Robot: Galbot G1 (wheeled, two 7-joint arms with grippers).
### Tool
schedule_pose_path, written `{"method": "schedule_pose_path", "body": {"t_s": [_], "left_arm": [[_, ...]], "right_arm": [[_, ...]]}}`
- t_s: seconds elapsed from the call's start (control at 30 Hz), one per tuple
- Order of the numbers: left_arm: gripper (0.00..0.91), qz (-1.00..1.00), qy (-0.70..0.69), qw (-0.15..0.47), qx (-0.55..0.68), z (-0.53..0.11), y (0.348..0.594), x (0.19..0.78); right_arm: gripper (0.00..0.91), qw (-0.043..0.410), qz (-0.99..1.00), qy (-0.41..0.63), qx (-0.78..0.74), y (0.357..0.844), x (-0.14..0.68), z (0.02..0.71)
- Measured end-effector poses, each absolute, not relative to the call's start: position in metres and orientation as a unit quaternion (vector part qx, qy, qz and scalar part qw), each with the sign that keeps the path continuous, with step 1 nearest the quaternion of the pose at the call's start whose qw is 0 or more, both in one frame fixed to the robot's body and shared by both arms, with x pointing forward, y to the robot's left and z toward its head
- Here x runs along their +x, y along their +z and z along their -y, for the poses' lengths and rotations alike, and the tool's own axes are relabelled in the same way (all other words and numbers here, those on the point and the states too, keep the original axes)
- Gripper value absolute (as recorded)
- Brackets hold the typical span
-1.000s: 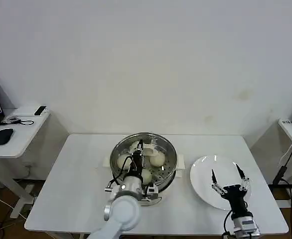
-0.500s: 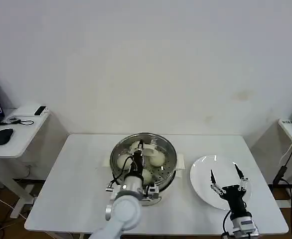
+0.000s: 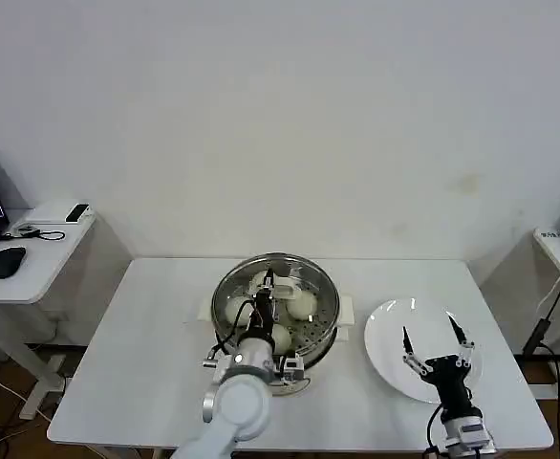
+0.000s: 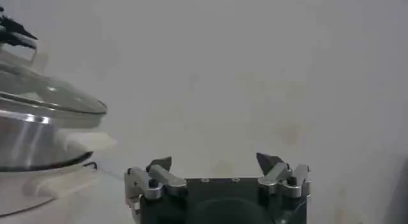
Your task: Take steamed baozi put them in steamer then cover it.
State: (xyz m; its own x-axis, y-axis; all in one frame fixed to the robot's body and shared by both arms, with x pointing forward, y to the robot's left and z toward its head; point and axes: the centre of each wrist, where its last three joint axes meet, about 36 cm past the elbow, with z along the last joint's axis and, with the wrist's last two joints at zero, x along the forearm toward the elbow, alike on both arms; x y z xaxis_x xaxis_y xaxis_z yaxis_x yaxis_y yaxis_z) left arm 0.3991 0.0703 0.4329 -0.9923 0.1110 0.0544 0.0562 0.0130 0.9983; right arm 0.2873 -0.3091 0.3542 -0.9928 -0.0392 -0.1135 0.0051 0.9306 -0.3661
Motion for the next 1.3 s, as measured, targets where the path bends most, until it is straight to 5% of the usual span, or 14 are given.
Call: {"method": "schedule_pose_path", "body": {"t_s": [0.33, 0.37, 0.4, 1.3], "left_arm": [[0.0, -0.713, 0.698, 0.018, 0.065, -0.069, 0.432, 0.393], [0.121, -0.713, 0.698, 0.018, 0.065, -0.069, 0.432, 0.393], [0.907, -0.713, 0.698, 0.018, 0.065, -0.069, 0.432, 0.393], [0.907, -0.754, 0.652, 0.053, 0.053, -0.112, 0.456, 0.35]], "right_arm": [[0.907, 0.06, -0.981, -0.186, -0.01, 0.354, 0.287, 0.309], [0.907, 0.06, -0.981, -0.186, -0.01, 0.354, 0.287, 0.308], [0.907, 0.059, -0.981, -0.186, -0.011, 0.354, 0.287, 0.307], [0.907, 0.045, -0.981, -0.187, -0.008, 0.346, 0.287, 0.313]]}}
